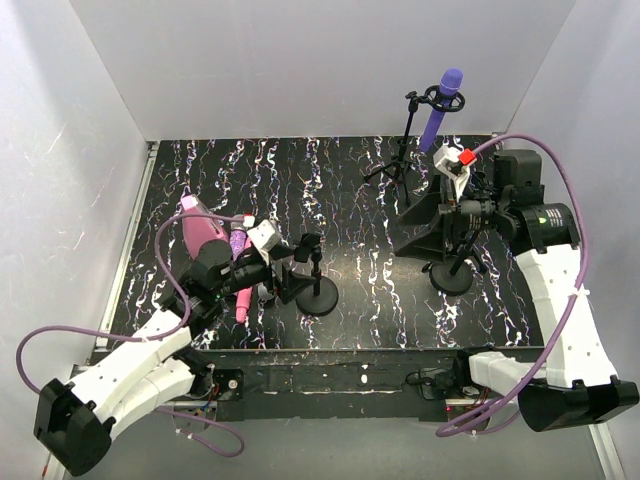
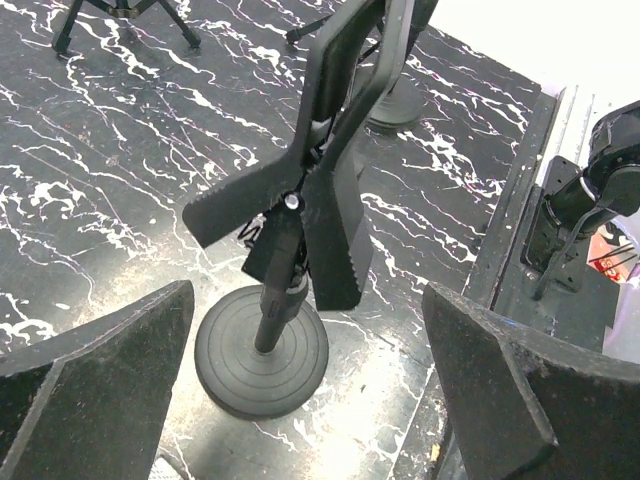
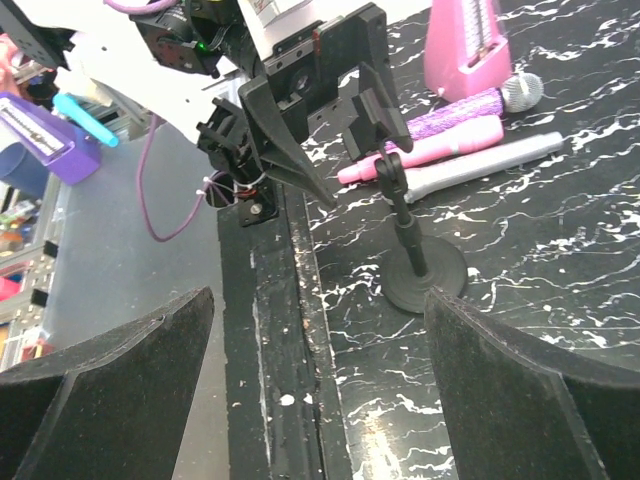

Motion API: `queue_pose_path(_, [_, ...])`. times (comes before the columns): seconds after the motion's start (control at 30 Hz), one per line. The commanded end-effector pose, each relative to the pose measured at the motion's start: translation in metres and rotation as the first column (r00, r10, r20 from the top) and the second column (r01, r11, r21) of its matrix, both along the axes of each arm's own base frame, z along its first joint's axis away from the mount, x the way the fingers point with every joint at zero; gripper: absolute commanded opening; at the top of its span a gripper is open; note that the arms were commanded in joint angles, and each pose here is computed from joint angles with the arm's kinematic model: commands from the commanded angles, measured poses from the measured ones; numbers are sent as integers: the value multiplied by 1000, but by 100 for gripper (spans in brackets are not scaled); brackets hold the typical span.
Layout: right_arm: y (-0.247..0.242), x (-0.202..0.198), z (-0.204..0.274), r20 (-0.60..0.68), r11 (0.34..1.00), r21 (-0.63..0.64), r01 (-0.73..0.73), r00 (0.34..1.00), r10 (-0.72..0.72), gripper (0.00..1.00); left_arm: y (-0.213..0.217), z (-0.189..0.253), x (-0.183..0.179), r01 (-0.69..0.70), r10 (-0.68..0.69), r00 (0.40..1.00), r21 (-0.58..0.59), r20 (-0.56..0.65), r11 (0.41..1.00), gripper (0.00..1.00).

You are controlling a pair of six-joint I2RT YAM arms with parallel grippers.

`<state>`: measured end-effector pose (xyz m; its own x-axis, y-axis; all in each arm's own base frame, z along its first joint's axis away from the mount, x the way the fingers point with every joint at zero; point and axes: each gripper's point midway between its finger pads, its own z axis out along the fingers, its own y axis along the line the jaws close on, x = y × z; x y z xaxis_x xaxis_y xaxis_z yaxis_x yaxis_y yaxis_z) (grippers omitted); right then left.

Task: Attach the microphones to the stand

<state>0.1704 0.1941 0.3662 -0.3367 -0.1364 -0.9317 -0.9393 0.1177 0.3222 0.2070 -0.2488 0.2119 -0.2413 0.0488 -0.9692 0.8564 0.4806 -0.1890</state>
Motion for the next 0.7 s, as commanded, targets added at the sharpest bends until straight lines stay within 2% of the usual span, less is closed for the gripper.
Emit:
queue_pose_path(0.0, [9,-11,8,-21,999,-2,-43,999,43,92,12,8,-3,-57,57,998,-10,-18,998,98])
queue_pose_path(0.3, [17,-20,3,-76,996,7,-83,994,84,92,24,29,-11,-124,121,991,-74,-51,989,98])
queue_pose_path(0.67, [23,-26,-7,-119,993,12,-118,986,119,92,34,38,-26,-101,100,994,-30,-38,994,98])
